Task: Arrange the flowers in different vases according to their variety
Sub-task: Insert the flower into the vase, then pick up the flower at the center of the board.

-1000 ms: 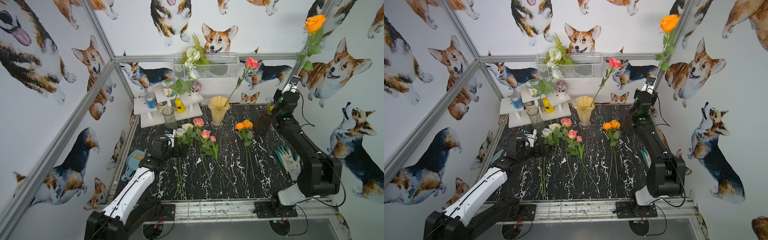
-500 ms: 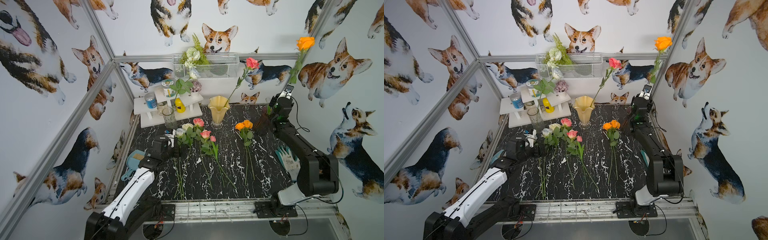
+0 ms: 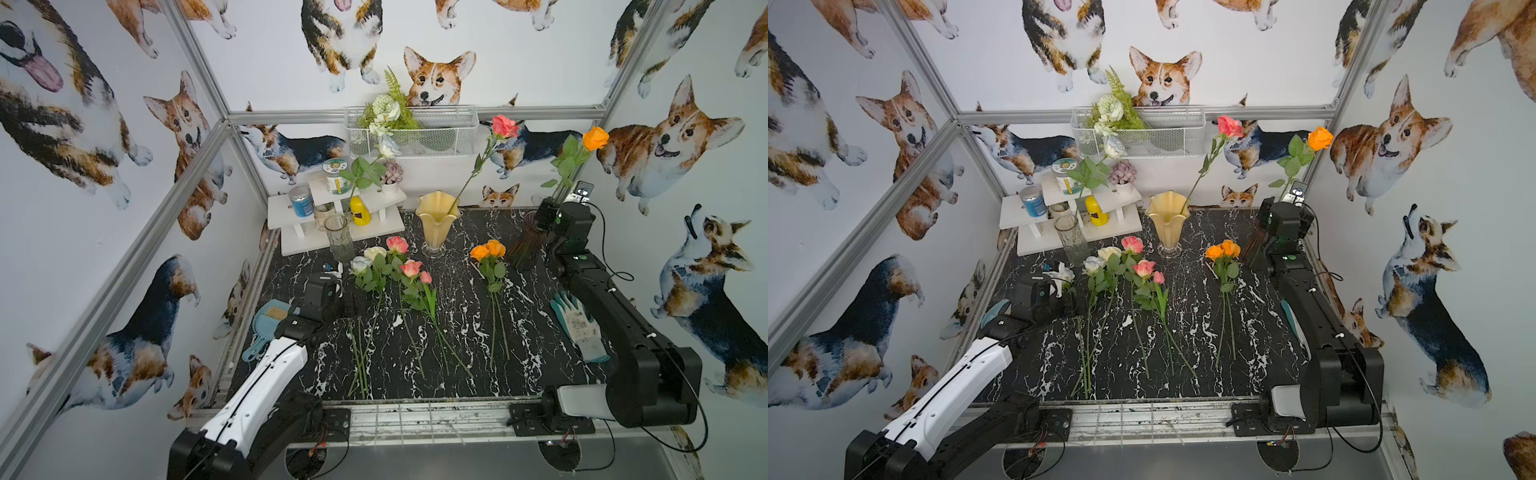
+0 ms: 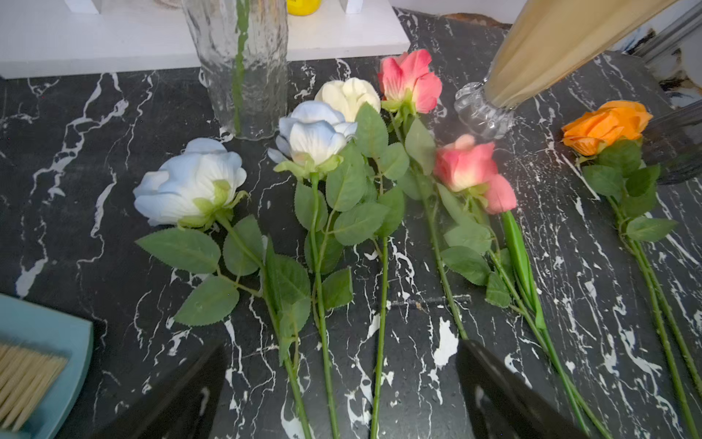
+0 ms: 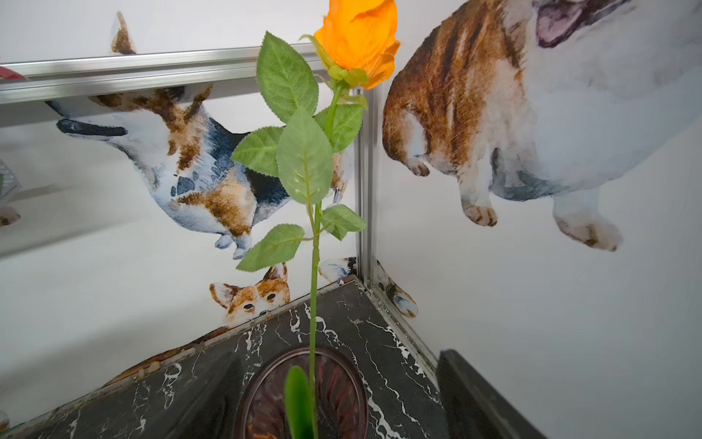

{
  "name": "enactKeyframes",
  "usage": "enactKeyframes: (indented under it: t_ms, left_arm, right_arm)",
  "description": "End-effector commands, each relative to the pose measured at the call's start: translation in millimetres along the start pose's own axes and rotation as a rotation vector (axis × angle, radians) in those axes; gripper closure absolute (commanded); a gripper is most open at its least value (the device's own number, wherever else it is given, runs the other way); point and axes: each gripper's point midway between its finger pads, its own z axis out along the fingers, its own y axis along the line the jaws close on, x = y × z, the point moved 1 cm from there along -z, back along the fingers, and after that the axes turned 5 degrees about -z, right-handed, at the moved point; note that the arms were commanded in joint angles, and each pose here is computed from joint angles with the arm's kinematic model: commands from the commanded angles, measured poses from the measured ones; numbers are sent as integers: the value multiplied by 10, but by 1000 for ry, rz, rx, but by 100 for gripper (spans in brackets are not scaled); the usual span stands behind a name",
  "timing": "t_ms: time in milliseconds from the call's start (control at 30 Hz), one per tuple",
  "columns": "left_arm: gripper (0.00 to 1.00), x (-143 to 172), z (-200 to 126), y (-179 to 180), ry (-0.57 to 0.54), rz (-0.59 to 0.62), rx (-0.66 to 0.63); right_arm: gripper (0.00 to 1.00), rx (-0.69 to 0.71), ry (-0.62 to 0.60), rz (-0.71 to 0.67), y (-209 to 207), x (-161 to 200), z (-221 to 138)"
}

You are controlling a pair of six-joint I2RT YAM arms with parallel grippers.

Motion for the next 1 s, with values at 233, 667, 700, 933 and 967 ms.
enactKeyframes:
  t_ms: [233, 667, 700, 933, 967]
  left_arm:
    - [5, 326, -45, 189, 121, -154, -110]
    - [20, 909, -41, 230, 285, -288, -188]
    - [22, 949, -20, 229, 294, -290, -188]
    - [36, 1051, 114, 285, 298, -317, -217]
    - [38, 1054, 137, 302, 294, -316, -226]
  right_arm:
    - [15, -223, 298, 82, 262, 473, -335]
    - [16, -487, 611, 129, 561, 1215, -869]
    - [16, -498, 621, 131, 573, 1251, -918]
    - [17, -569, 672, 132, 578, 1394, -1223]
    - [17, -580, 675, 133, 579, 1396, -1260]
